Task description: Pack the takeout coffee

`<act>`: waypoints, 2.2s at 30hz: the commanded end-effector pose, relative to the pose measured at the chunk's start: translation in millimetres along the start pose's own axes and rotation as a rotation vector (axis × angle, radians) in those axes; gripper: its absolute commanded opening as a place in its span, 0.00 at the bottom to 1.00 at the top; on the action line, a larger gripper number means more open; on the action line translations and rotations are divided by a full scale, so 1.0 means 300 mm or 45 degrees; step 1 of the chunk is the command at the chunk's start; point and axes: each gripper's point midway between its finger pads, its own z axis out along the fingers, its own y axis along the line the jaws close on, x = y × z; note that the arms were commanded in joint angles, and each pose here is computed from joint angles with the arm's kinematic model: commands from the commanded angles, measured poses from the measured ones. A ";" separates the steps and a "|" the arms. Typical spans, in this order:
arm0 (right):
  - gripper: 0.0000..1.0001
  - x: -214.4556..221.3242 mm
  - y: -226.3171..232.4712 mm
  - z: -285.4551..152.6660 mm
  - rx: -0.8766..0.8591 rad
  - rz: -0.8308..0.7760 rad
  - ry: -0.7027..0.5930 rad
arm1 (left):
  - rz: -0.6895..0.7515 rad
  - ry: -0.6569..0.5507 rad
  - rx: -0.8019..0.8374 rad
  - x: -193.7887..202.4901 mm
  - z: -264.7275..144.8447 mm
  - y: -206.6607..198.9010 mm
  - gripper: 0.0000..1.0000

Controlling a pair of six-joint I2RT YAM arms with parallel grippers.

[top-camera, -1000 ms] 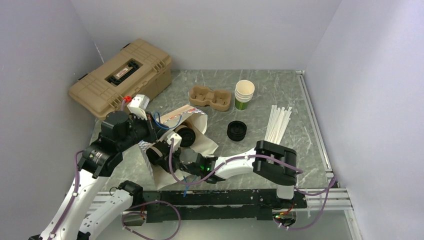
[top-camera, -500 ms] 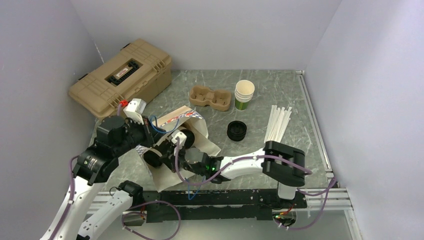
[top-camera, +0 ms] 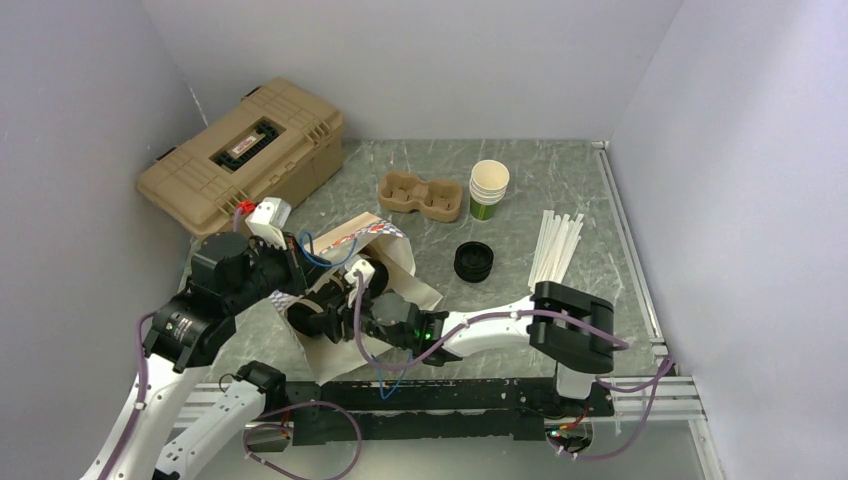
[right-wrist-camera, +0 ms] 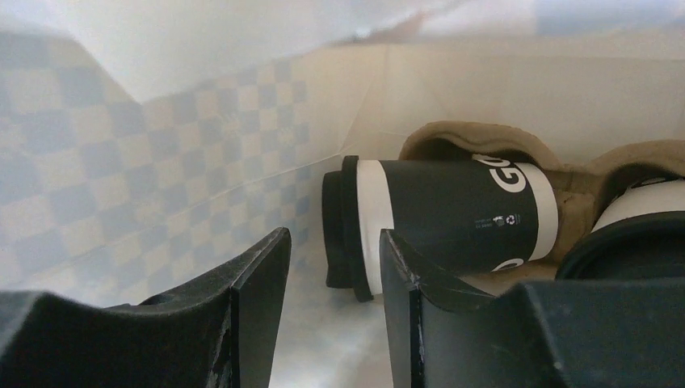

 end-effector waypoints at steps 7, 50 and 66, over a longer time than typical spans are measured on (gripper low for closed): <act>0.42 -0.004 0.028 0.071 -0.039 0.002 -0.018 | -0.021 -0.038 0.063 -0.048 -0.027 -0.053 0.00; 0.34 -0.126 0.028 -0.003 -0.043 0.010 -0.125 | -0.020 -0.025 0.048 -0.043 -0.028 -0.046 0.00; 0.62 0.027 0.080 0.038 -0.102 -0.137 0.038 | -0.024 -0.016 0.051 -0.055 -0.010 -0.050 0.00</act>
